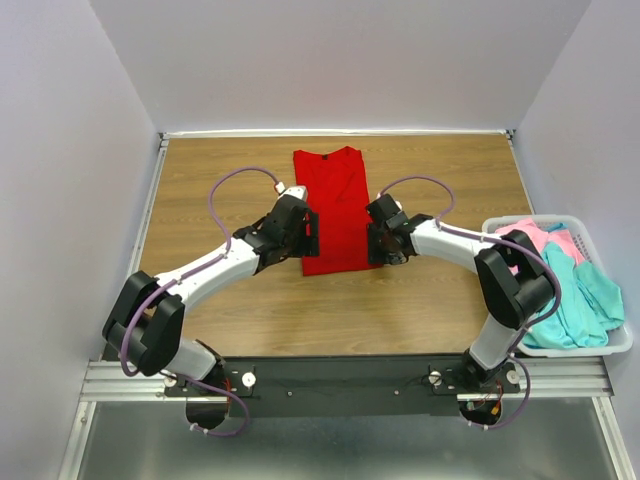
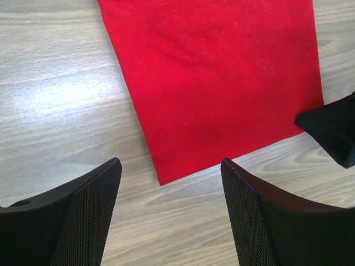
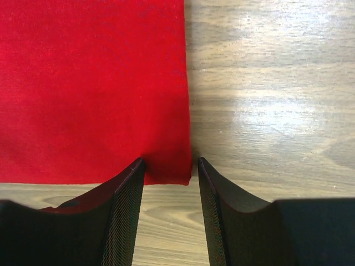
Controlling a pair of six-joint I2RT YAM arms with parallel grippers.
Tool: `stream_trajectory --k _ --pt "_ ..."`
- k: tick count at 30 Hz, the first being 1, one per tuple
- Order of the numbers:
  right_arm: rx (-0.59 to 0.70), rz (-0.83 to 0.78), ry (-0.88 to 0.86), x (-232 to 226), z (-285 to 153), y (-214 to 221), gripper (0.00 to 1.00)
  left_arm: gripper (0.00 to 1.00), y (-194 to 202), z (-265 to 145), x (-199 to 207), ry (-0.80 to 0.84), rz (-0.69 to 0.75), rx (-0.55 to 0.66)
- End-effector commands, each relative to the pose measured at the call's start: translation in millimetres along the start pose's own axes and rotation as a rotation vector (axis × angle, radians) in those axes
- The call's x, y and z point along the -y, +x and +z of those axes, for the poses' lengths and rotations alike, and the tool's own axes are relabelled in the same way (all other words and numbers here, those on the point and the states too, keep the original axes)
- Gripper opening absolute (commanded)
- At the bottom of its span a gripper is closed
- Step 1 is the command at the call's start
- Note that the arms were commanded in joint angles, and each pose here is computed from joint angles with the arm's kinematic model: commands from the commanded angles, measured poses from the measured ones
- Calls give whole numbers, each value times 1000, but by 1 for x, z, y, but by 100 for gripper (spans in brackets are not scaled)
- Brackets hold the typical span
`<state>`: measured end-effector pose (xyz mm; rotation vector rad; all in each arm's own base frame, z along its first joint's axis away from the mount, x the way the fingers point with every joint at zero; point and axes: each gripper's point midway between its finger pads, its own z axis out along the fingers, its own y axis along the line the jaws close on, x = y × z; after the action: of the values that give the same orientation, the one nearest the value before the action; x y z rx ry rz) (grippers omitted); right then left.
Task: Fold and stack the t-shirts
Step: Fold the tshirt
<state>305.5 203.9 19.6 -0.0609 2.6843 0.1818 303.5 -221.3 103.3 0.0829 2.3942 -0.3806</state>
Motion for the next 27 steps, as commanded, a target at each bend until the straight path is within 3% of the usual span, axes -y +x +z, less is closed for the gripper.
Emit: stream_trajectory --k 1,9,16,21,27 --pt "-78 -34 121 24 -3 26 50 80 -2 -3 1 -19 23 -7" --pt "-107 -47 132 25 4 31 49 80 2 -1 0 -30 22 -22" --pt "-162 -69 143 29 14 47 31 80 18 6 -3 -62 33 -109" --pt "-169 -87 147 31 12 54 3 80 40 15 -6 -92 31 -202" --pt "-160 -120 148 24 11 56 1 74 52 22 -2 -104 25 -255"
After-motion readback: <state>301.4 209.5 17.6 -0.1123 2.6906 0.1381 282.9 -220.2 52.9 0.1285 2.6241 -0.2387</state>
